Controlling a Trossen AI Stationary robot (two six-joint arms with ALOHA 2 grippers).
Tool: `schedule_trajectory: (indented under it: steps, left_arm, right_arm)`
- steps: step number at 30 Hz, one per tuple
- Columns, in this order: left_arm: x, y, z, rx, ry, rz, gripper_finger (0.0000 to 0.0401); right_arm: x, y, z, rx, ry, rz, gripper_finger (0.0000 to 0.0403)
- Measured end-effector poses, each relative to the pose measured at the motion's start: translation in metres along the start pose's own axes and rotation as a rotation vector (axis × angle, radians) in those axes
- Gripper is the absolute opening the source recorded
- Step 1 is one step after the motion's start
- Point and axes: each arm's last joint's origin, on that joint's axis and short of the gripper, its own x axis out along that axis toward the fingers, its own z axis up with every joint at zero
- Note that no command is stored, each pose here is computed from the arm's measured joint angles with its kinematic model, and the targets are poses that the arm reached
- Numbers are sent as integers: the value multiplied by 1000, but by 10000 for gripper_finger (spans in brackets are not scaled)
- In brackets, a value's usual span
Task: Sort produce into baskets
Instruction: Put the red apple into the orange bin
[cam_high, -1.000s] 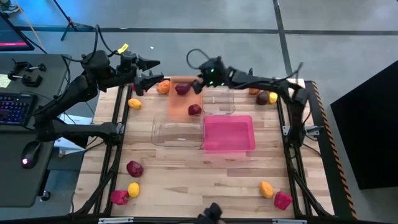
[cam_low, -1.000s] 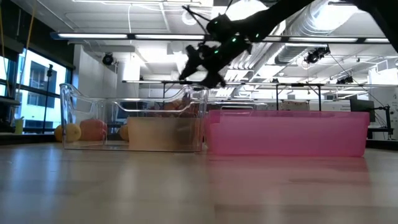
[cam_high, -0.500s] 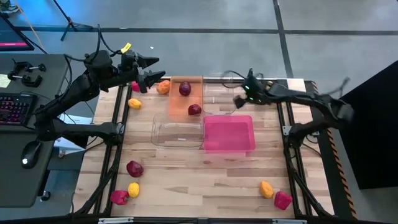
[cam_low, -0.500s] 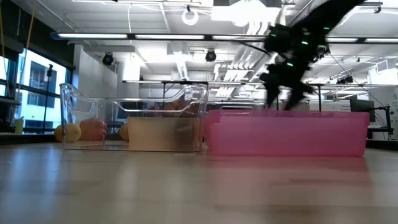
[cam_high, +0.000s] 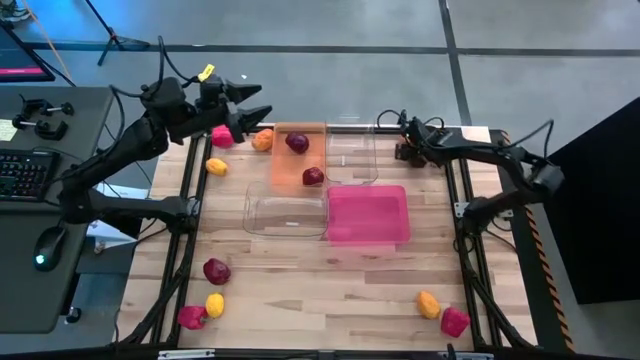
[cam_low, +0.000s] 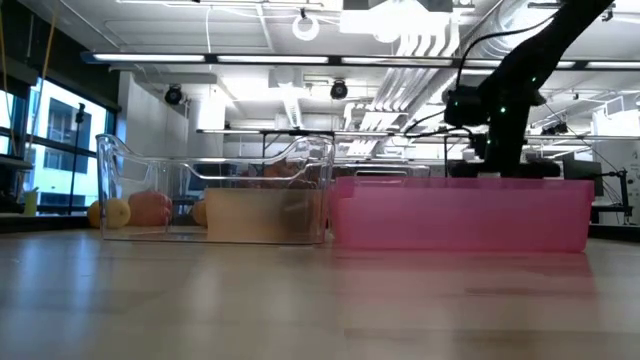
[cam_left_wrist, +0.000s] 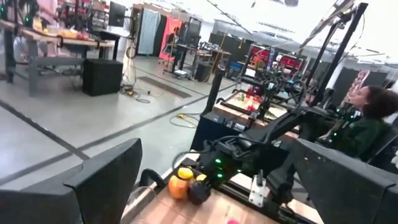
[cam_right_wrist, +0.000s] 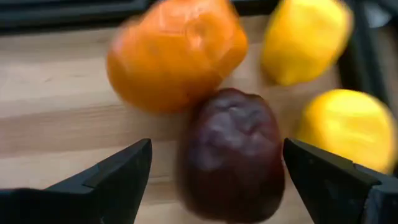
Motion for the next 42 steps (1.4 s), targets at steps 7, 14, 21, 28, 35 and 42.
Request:
schedule_trajectory:
  steps: [7,14,21,28,35,42]
  left_arm:
    - [5,1,-2,-31,11,3,399]
    - [5,1,-2,-32,11,3,399]
    - [5,1,-2,-32,12,4,399]
    - [5,1,-2,-33,13,3,399]
    - [5,1,-2,-33,13,3,399]
    - [8,1,-4,-35,20,5,399]
  right_arm:
    - [20,1,-9,-25,66,-95,351]
    - [26,4,-11,-80,82,-83,350]
    - [25,4,-12,-238,79,-95,278]
    - [-5,3,-19,-337,68,-56,222]
    - [-73,2,-28,-298,-82,193,222]
    - [-118,22,-34,-198,-210,615,222]
